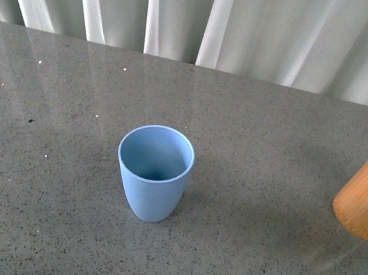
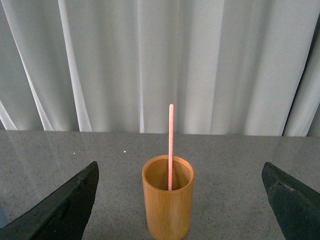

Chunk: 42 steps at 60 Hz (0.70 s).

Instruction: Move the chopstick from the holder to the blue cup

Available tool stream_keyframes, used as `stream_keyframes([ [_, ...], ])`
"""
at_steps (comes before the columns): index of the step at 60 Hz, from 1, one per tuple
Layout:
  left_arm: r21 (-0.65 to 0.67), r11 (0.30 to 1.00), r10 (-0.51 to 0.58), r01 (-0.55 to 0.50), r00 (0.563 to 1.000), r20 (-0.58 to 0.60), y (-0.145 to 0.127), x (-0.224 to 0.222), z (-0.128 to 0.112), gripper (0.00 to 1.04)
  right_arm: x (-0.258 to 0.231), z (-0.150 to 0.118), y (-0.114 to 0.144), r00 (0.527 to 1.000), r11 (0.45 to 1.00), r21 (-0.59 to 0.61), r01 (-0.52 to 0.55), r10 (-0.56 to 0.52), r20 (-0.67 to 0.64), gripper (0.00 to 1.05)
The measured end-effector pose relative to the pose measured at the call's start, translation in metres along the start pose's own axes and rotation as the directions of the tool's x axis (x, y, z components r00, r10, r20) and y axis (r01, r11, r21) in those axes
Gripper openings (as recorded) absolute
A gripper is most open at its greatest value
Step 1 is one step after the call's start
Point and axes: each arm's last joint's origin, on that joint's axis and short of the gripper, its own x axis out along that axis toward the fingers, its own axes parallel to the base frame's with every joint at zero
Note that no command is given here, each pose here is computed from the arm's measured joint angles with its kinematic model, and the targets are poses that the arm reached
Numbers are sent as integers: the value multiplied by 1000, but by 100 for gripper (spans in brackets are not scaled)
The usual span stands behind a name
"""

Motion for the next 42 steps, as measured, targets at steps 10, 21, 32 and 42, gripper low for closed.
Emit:
stream_keyframes([
  [10, 0, 1000, 0, 0, 1000, 0, 0, 0, 0, 21, 0, 0, 0, 1000, 1000, 0, 0, 0, 0, 95],
  [21, -1, 1000, 0, 0, 1000, 0, 0, 0, 0, 59, 0, 0, 0, 1000, 1000, 0, 0, 0, 0, 95],
  [32, 0, 1000, 0, 0, 1000, 0, 0, 0, 0, 96, 0, 0, 0, 1000, 1000, 0, 0, 0, 0, 95],
  [42, 0, 1000, 0, 0, 1000, 0, 0, 0, 0, 98, 1, -2, -1, 993, 996, 35, 85, -82, -81, 95],
])
